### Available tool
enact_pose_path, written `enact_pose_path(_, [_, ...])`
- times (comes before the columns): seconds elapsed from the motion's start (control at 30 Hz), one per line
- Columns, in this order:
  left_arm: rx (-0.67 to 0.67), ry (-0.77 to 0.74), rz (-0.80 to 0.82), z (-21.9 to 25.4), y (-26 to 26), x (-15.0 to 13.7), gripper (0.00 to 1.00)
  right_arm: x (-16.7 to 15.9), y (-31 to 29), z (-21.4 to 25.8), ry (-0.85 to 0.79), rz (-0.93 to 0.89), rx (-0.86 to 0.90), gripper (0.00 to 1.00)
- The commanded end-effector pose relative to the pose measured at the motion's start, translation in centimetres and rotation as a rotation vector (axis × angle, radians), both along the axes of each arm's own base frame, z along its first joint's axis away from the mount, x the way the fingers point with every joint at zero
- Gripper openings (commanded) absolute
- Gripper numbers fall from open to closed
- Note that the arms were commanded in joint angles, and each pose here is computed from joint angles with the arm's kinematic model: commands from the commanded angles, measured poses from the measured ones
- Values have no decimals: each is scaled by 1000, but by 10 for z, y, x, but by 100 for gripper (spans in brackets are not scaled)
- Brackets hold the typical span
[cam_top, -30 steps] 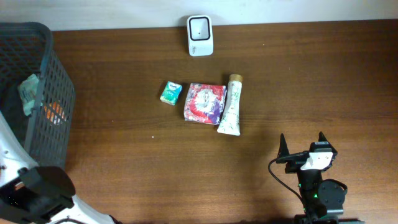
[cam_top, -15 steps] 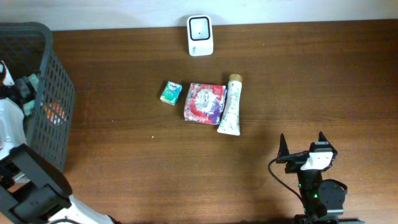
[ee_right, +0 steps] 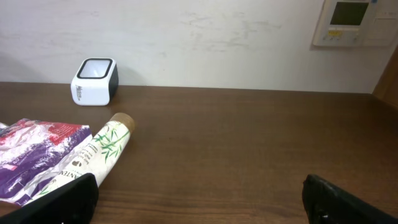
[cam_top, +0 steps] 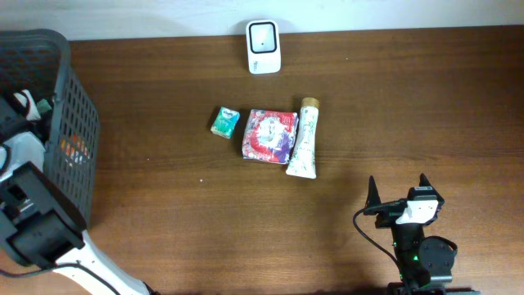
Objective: Scan the item barcode
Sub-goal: 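Grasp the green toilet-tissue pack in the basket with the left gripper, then place the green toilet-tissue pack beside the small green pack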
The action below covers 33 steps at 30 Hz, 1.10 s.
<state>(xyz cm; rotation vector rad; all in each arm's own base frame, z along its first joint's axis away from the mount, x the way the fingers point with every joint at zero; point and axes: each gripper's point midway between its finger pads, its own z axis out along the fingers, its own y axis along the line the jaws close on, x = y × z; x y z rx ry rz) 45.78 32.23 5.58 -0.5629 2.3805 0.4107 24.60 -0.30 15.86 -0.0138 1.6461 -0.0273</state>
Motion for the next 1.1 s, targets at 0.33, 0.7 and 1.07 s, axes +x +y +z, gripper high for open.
enact_pose_path(0.33, [37,49,54,-1,7,-13,0,0,2,-3,4,11,2,99])
enact_pose_path(0.7, [50,-492,-36,291,-76,-62,0,0,2,-3,4,11,2,99])
enact_pose_path(1.07, [-277,-459,-660,275,-340,-1,0,0,2,-3,4,11,2,99])
